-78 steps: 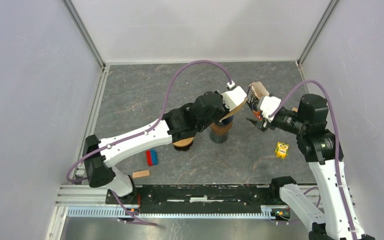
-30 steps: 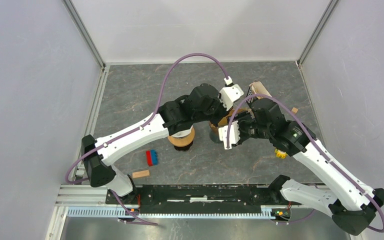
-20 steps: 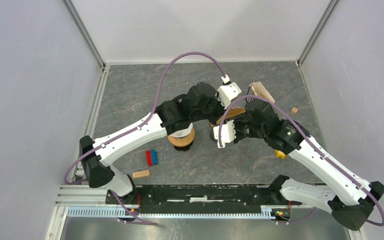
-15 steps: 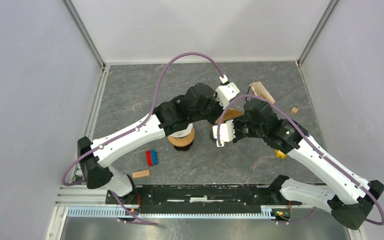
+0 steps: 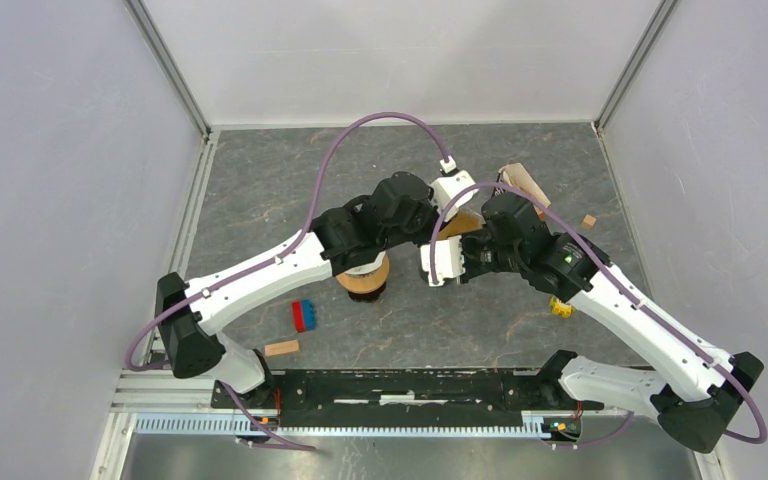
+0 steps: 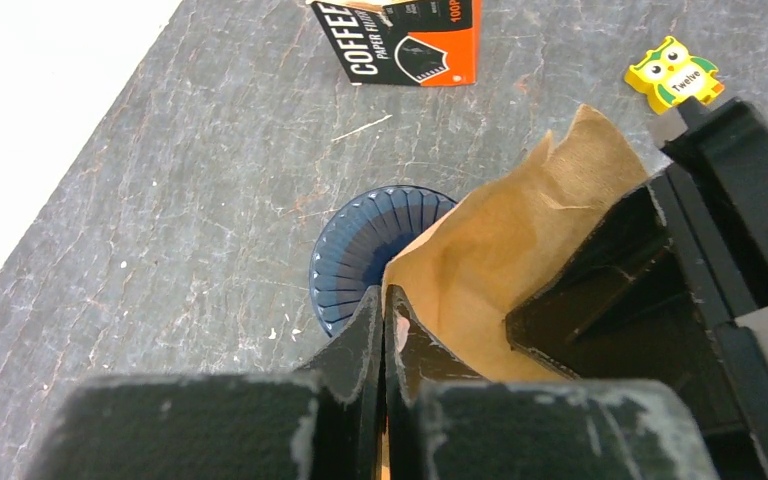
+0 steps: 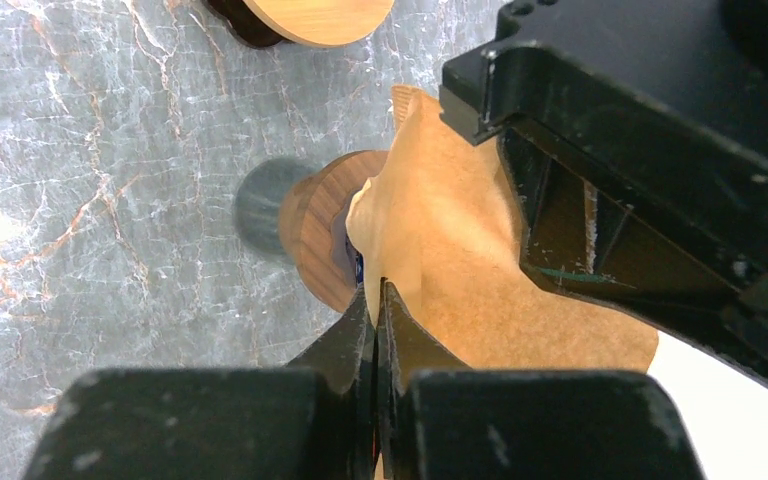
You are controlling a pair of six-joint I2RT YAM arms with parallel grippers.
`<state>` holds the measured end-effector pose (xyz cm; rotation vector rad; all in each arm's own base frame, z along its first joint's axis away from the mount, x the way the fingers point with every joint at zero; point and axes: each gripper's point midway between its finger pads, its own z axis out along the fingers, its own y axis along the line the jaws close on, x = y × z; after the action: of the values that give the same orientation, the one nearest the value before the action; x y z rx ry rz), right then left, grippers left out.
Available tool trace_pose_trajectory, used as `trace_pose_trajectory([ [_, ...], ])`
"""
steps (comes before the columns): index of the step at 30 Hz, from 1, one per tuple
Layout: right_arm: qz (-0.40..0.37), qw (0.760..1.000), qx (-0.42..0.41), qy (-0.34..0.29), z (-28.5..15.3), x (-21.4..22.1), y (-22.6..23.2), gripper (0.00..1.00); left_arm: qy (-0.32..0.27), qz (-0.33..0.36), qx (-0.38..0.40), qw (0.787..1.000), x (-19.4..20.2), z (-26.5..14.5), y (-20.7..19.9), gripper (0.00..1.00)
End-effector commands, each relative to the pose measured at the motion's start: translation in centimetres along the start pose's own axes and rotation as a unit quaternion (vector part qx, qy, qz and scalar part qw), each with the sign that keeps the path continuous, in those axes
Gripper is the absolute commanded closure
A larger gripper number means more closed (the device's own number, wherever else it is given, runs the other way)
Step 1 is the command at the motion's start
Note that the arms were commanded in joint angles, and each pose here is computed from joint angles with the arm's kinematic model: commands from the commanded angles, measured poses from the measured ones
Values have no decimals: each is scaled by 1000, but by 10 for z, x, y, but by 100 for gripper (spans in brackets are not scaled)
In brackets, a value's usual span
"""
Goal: Place the coffee filter in the dripper
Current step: Place the coffee filter in the coffee dripper.
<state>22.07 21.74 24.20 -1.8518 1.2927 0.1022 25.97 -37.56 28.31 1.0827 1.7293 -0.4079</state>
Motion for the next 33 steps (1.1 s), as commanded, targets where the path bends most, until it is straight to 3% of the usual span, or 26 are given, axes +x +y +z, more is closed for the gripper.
trace_pose_trajectory([
  [1,8,999,17,-28,-7,-15,-10,100,-43,19,-34,998,-23,-15,18,98],
  [25,85,996,31,-27,22,13,-3,91,0,20,-46,999,-3,15,25,98],
  [33,114,992,30,-40,23,16,-3,80,17,26,-39,999,2,17,23,98],
])
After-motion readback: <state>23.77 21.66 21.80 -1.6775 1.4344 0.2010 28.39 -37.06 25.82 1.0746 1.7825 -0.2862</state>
